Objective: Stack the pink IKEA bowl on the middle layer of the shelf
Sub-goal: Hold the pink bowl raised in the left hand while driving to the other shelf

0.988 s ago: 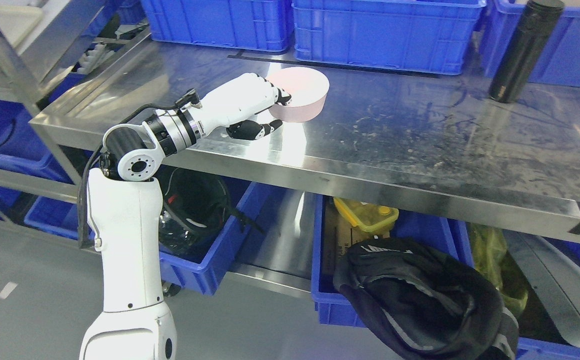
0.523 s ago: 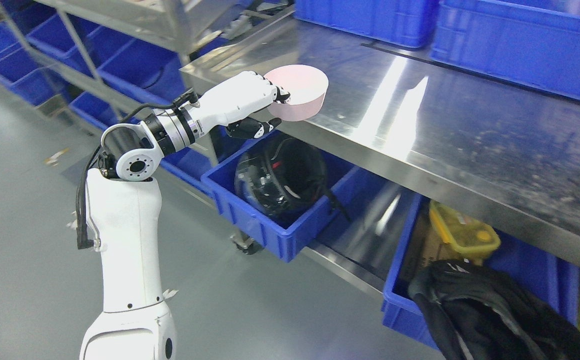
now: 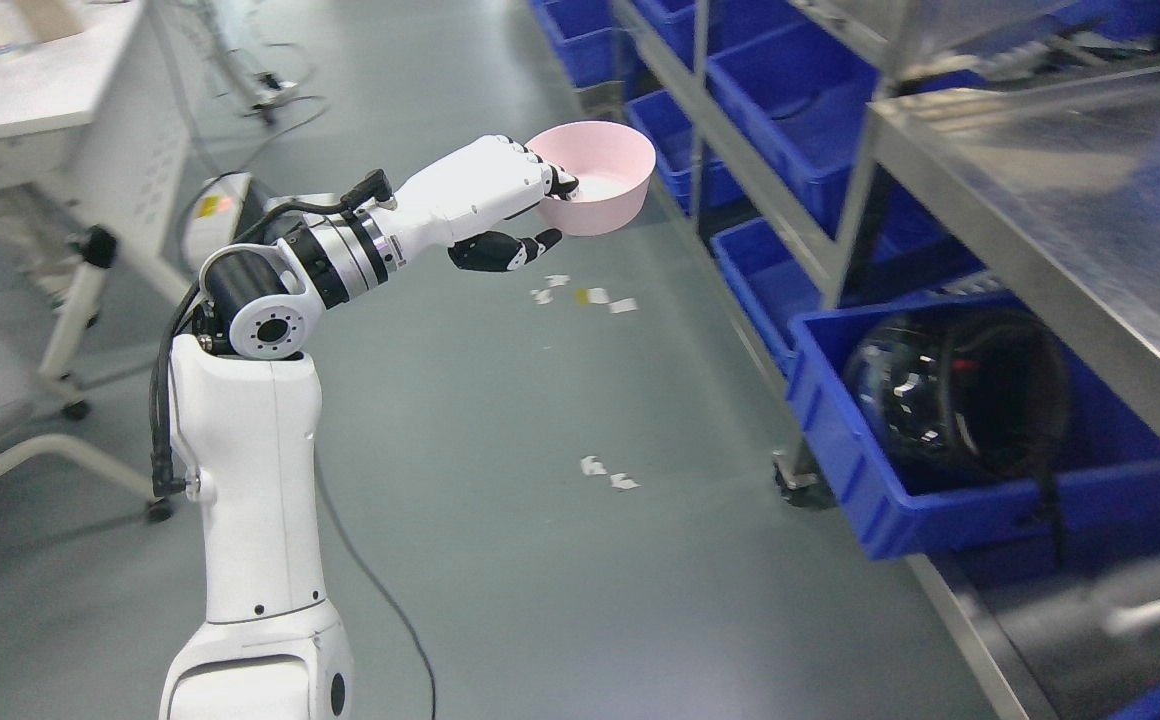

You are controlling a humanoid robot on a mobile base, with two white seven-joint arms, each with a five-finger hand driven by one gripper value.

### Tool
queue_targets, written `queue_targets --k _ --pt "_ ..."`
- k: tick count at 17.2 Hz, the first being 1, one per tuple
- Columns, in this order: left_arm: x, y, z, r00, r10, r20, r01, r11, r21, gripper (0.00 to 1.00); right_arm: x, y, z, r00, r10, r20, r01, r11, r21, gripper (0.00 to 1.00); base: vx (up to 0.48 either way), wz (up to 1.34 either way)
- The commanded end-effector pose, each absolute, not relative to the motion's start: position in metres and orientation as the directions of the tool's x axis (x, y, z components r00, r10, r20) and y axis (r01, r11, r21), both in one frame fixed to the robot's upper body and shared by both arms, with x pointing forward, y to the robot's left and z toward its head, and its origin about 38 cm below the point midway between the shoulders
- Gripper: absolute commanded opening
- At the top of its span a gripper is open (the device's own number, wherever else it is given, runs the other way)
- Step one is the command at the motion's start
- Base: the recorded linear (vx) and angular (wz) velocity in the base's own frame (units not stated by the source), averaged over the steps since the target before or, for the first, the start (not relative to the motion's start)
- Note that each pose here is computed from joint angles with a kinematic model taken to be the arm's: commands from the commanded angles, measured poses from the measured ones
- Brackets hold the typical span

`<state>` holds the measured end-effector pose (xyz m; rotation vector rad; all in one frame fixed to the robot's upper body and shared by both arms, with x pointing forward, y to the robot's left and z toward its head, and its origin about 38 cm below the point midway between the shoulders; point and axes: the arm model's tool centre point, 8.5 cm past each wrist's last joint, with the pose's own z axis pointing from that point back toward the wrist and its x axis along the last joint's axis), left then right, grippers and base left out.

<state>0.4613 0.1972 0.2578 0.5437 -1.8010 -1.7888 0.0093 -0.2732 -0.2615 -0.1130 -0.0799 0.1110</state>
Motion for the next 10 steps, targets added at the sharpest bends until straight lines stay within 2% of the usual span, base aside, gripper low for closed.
queue_targets --k 1,5,10 --pt "0.462 0.203 0.26 -0.767 -0.636 0.08 0.083 0.025 0.996 0.01 0.0 -0.284 -0.261 0.991 0.116 0.066 -0.107 0.986 -0.128 1.0 -0.036 1.26" --pt "0.459 0.195 0.253 -0.786 -0.611 0.091 0.098 0.023 0.995 0.01 0.0 -0.284 -0.261 0.991 0.115 0.066 -0.106 0.986 -0.128 1.0 0.033 0.93" --pt "0.457 0.188 0.249 -0.797 -0.597 0.092 0.105 0.014 0.994 0.01 0.0 -0.284 -0.261 0.991 0.116 0.066 -0.107 0.986 -0.128 1.0 0.124 0.24"
